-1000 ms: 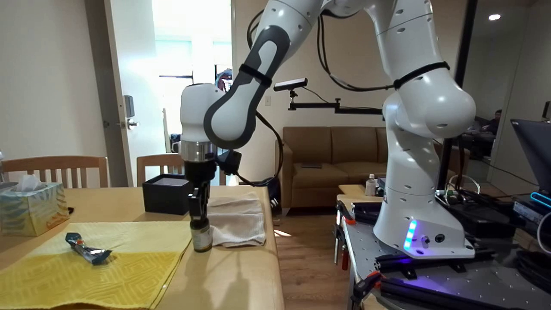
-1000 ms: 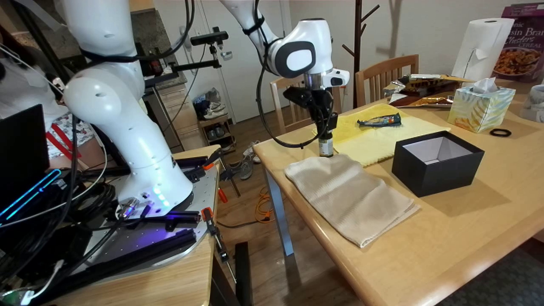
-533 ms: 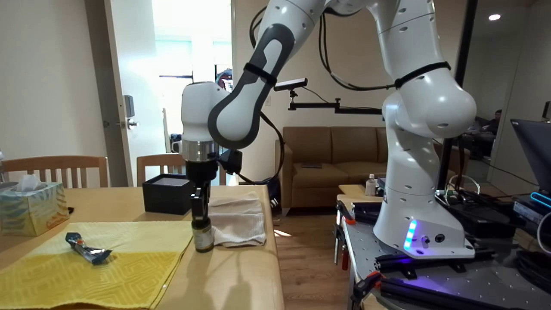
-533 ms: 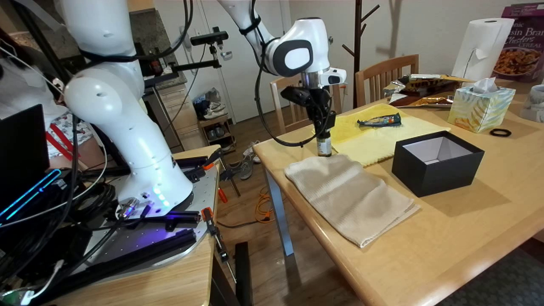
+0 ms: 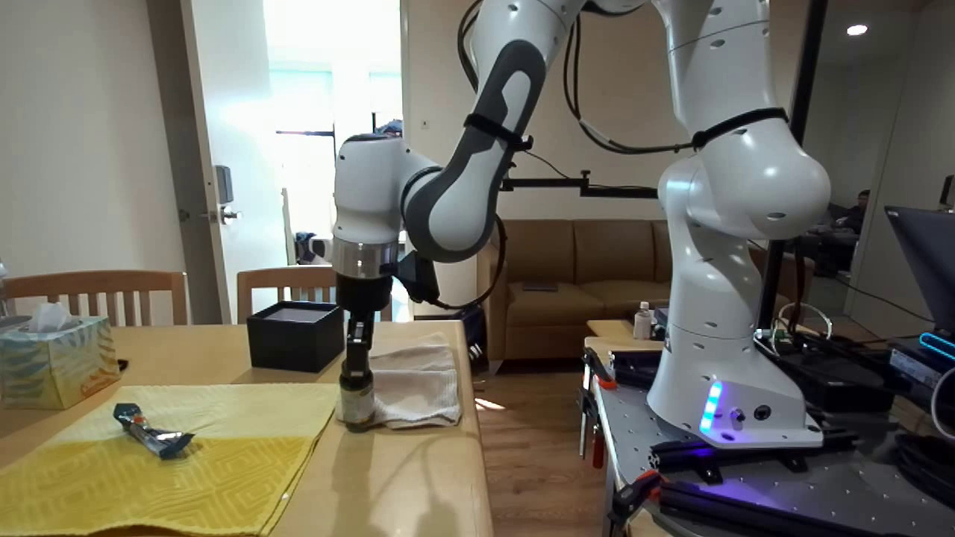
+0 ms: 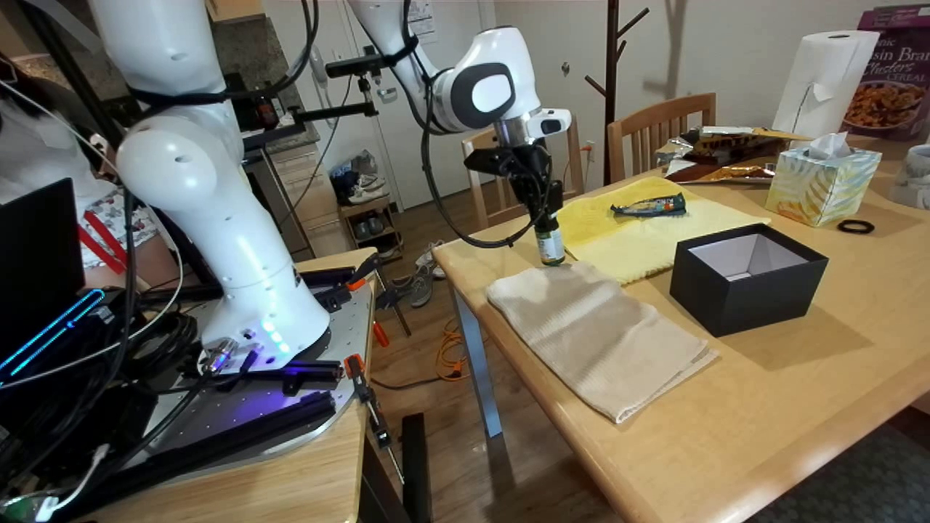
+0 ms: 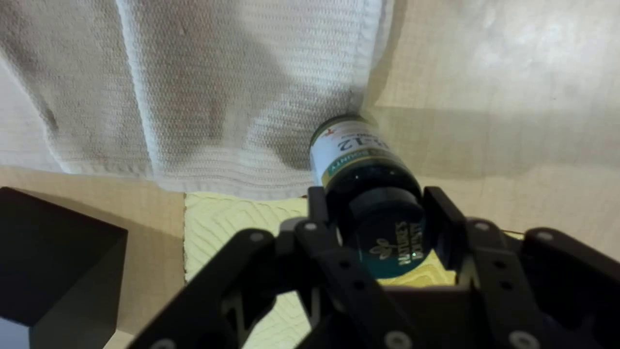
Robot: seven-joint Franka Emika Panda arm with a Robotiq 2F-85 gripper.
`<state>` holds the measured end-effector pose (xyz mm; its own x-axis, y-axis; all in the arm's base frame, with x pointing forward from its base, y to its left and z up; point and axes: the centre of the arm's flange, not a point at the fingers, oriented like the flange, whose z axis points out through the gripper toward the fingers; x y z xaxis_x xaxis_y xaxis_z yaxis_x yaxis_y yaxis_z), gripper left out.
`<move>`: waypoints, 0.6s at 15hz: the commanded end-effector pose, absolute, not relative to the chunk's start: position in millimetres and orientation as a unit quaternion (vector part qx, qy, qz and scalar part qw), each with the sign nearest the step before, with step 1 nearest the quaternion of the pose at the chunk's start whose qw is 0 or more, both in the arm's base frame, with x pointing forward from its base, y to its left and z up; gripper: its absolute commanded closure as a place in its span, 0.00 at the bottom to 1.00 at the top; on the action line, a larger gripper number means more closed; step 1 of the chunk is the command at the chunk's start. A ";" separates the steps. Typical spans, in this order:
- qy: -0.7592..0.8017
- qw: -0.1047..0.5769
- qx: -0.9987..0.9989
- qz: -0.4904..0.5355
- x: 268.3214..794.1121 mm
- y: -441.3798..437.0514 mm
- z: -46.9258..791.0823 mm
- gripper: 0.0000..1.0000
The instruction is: Pick up the bottle from the black box and put it on the table.
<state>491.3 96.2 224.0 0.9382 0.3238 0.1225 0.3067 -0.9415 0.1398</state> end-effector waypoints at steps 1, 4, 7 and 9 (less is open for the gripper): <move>0.164 0.085 0.978 0.101 463.2 110.5 244.2 0.73; 0.173 0.098 0.974 0.112 455.1 125.9 256.3 0.73; 0.184 0.093 0.973 0.108 453.3 138.1 260.9 0.73; 0.189 0.086 0.973 0.105 452.1 147.0 259.4 0.73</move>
<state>462.9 137.6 252.8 0.9054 0.3844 0.1800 0.3458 -0.9139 0.2127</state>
